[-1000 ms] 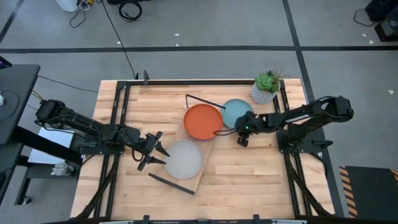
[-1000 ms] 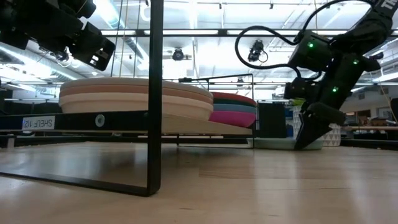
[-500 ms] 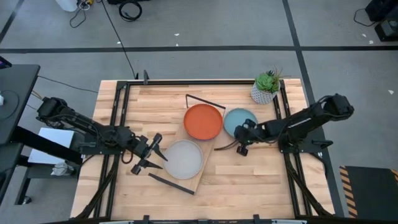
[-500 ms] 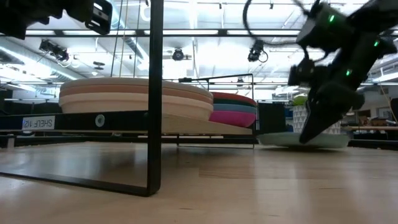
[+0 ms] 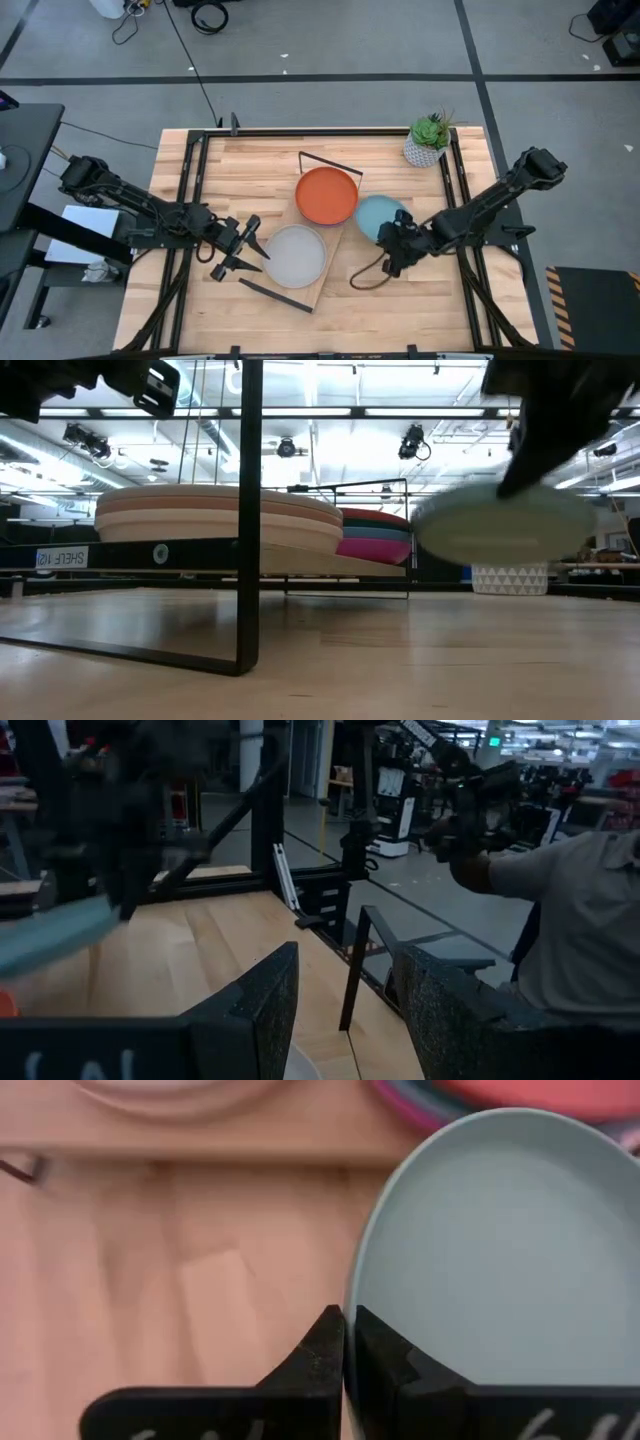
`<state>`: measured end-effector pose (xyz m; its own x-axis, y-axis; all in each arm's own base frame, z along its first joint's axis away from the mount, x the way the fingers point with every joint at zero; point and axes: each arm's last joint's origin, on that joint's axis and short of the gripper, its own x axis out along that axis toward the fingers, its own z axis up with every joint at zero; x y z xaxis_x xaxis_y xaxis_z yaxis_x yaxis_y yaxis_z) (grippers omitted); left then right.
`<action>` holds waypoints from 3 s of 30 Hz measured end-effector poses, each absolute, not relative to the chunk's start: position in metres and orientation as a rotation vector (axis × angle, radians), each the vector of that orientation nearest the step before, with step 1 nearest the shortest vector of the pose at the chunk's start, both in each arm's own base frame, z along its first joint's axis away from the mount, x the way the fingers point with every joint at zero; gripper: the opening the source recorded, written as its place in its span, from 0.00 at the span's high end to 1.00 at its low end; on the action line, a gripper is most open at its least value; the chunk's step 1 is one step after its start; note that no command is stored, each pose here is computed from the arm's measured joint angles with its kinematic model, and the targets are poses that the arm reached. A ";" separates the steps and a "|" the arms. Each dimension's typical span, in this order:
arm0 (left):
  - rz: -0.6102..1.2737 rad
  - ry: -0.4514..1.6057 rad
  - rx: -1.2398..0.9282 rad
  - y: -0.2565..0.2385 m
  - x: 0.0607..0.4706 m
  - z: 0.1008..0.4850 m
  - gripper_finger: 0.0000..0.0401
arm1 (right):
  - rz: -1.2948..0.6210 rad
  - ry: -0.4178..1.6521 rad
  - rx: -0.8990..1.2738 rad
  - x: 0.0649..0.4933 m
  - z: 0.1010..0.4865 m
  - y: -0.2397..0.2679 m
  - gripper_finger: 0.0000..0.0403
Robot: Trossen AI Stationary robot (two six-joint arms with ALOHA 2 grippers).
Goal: Place and stack plates onto a shelf
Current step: Stack the light blue plate on top of the white plate on the shelf
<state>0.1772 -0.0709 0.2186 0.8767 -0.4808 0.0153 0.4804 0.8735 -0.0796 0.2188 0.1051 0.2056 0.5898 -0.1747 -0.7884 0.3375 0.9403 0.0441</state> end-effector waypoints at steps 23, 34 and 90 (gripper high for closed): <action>-0.482 0.036 -0.091 -0.070 0.177 0.216 0.57 | -0.190 0.632 -0.034 0.234 0.263 0.171 0.96; -0.480 0.061 -0.115 -0.070 0.177 0.214 0.57 | -0.033 0.637 -0.324 0.288 0.282 0.228 0.96; -0.392 -0.212 -0.037 -0.055 0.144 0.254 0.57 | 0.334 0.441 -0.298 0.360 0.202 0.152 0.88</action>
<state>0.1436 -0.0546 0.2541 0.9023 -0.3753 0.2123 0.3831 0.9237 0.0047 0.3596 0.1521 0.2024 0.8521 0.2490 -0.4604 -0.3762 0.9029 -0.2079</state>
